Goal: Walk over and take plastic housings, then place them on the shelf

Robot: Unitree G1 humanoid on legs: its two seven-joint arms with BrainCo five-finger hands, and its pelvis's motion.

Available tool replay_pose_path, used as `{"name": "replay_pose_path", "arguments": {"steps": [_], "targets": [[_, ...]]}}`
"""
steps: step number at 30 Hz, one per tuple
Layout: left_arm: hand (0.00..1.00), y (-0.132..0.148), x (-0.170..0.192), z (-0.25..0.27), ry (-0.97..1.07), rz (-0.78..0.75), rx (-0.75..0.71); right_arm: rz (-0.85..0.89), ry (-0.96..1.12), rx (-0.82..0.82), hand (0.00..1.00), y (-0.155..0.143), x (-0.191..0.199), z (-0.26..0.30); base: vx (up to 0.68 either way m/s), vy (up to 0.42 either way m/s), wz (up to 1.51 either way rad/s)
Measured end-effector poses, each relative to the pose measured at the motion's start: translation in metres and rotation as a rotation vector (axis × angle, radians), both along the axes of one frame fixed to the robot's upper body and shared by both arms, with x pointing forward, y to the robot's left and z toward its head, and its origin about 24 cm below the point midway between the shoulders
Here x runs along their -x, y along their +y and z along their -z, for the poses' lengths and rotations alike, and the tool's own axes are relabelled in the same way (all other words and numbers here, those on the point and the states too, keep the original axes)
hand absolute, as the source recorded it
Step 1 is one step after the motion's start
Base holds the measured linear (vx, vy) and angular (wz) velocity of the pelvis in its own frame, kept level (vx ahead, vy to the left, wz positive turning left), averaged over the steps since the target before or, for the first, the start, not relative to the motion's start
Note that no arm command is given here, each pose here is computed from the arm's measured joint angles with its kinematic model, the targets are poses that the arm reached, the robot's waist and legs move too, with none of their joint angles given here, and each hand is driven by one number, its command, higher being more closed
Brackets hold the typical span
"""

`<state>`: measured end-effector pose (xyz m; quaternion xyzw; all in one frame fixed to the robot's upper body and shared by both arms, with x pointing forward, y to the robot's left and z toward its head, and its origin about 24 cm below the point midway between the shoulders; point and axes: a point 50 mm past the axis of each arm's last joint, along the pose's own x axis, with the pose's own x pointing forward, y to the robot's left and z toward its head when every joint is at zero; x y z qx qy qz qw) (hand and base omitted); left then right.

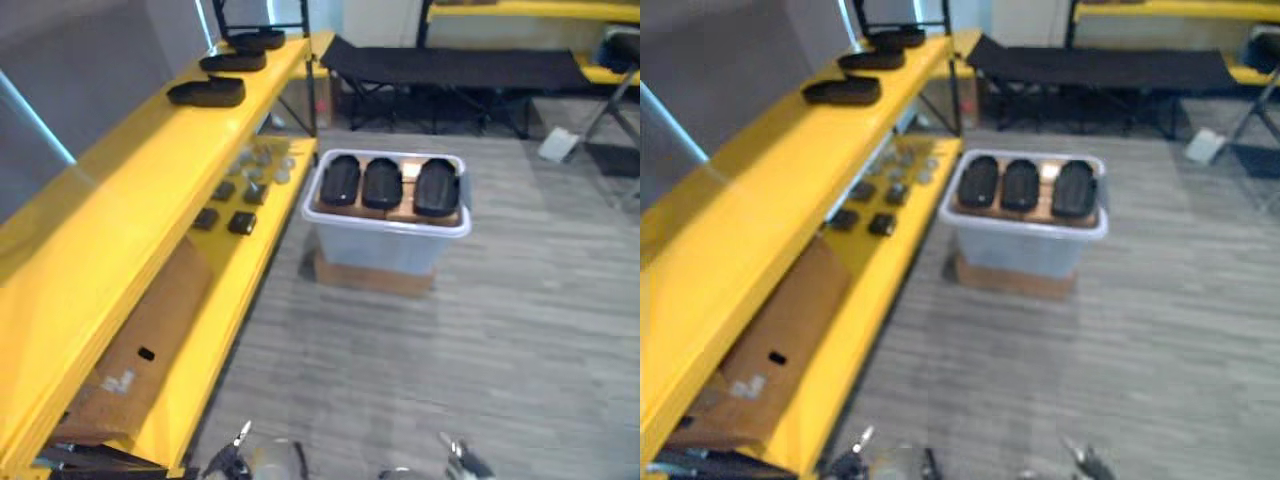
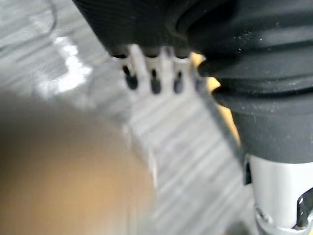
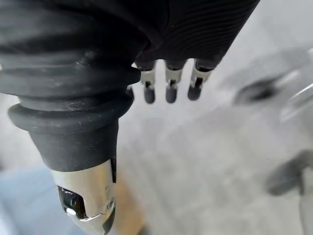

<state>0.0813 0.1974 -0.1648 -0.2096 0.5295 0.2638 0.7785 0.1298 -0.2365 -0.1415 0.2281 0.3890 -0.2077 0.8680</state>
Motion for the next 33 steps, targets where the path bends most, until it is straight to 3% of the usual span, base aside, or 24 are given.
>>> {"name": "replay_pose_path", "arguments": {"steps": [3, 8, 11, 13, 15, 19, 20, 22, 24, 30, 32, 33], "targets": [[0.00, 0.011, 0.035, 0.005, 0.100, -0.002, -0.021, -0.029, 0.021, -0.081, 0.00, 0.021, -0.001, 0.005, 0.52, 0.221, -0.08], [0.00, 0.021, 0.028, 0.002, 0.085, 0.058, -0.075, -0.046, 0.136, -0.139, 0.00, 0.040, 0.013, 0.017, 0.50, 0.184, 0.06], [0.00, 0.024, 0.011, -0.002, 0.010, 0.083, -0.106, -0.037, 0.163, -0.111, 0.00, 0.039, 0.031, 0.021, 0.46, 0.086, 0.09], [0.00, 0.022, -0.033, -0.014, -0.136, 0.109, -0.112, -0.019, 0.141, -0.094, 0.00, 0.035, 0.027, 0.019, 0.45, -0.047, 0.32], [0.00, 0.021, -0.049, -0.019, -0.191, 0.095, -0.099, 0.013, 0.136, -0.091, 0.00, 0.031, 0.027, 0.018, 0.36, -0.082, 0.22], [0.00, 0.028, -0.040, -0.017, -0.177, 0.005, -0.083, -0.037, 0.149, -0.090, 0.00, 0.041, 0.034, 0.020, 0.51, -0.231, -0.01], [0.00, 0.026, -0.029, -0.014, -0.147, -0.025, -0.067, -0.049, 0.169, -0.099, 0.00, 0.047, 0.040, 0.022, 0.64, -0.422, -0.31], [0.00, -0.017, -0.016, -0.001, -0.081, -0.066, 0.061, -0.093, 0.178, -0.044, 0.00, 0.030, 0.035, 0.019, 0.54, -0.362, -0.36], [0.00, -0.024, -0.011, 0.002, -0.052, -0.088, 0.088, -0.117, 0.213, -0.005, 0.00, 0.016, 0.040, 0.019, 0.28, -0.213, 0.01], [0.00, -0.017, -0.002, 0.002, -0.046, -0.047, 0.032, -0.333, 0.188, 0.111, 0.00, 0.015, 0.037, 0.016, 0.15, -0.087, 0.05], [0.00, -0.014, -0.003, 0.001, -0.046, -0.024, 0.017, -0.506, 0.098, 0.170, 0.00, 0.022, 0.024, 0.008, 0.10, 0.092, 0.07], [0.00, -0.005, -0.004, 0.000, -0.049, 0.014, -0.017, -0.684, 0.022, 0.175, 0.00, 0.039, 0.012, 0.003, 0.11, 0.132, 0.12]]}}
